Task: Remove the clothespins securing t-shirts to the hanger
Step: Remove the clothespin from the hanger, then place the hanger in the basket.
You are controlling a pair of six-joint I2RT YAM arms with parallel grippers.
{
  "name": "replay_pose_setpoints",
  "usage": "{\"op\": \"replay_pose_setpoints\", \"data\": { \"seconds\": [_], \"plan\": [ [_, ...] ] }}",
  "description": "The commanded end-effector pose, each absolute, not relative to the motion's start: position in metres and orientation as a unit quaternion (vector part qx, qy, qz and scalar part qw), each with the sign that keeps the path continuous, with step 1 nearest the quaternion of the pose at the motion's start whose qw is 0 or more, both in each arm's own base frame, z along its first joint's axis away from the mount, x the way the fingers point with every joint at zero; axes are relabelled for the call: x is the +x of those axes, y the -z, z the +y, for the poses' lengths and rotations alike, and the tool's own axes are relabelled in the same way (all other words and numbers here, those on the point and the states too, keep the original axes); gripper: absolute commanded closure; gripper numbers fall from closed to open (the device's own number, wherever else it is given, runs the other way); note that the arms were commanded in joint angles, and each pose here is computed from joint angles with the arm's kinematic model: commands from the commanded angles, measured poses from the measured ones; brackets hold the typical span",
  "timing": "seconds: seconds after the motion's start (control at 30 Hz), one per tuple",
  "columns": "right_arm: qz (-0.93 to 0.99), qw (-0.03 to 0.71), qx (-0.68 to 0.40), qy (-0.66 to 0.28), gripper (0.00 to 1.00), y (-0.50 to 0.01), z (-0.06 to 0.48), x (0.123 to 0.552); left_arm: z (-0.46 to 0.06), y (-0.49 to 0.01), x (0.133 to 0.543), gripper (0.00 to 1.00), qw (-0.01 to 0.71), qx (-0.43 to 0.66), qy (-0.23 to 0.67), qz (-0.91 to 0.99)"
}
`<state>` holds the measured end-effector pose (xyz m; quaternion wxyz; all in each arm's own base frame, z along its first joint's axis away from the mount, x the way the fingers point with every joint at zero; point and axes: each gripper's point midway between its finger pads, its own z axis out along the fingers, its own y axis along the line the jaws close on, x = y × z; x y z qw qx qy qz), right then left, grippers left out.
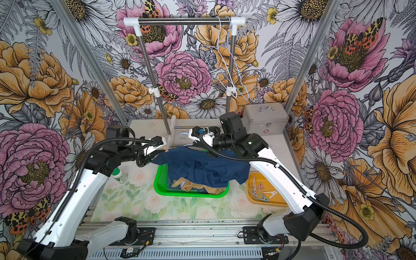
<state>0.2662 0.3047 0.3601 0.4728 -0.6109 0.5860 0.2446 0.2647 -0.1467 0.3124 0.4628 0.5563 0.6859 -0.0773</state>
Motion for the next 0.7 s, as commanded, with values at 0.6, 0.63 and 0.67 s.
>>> {"op": "replay_pose_setpoints", "data": {
  "seconds": [0.6, 0.63, 0.67],
  "plan": [
    [0.673, 0.410, -0.540, -0.298, 1.00, -0.339, 0.390, 0.285, -0.143, -0.366, 0.237, 0.77, 0.509, 0.416, 0.186, 0.730],
    [0.682, 0.403, -0.532, -0.299, 1.00, -0.329, 0.389, 0.286, -0.145, -0.364, 0.237, 0.77, 0.503, 0.411, 0.199, 0.734],
    [0.690, 0.396, -0.527, -0.299, 1.00, -0.317, 0.388, 0.286, -0.147, -0.361, 0.237, 0.77, 0.496, 0.407, 0.213, 0.737]
  ]
}}
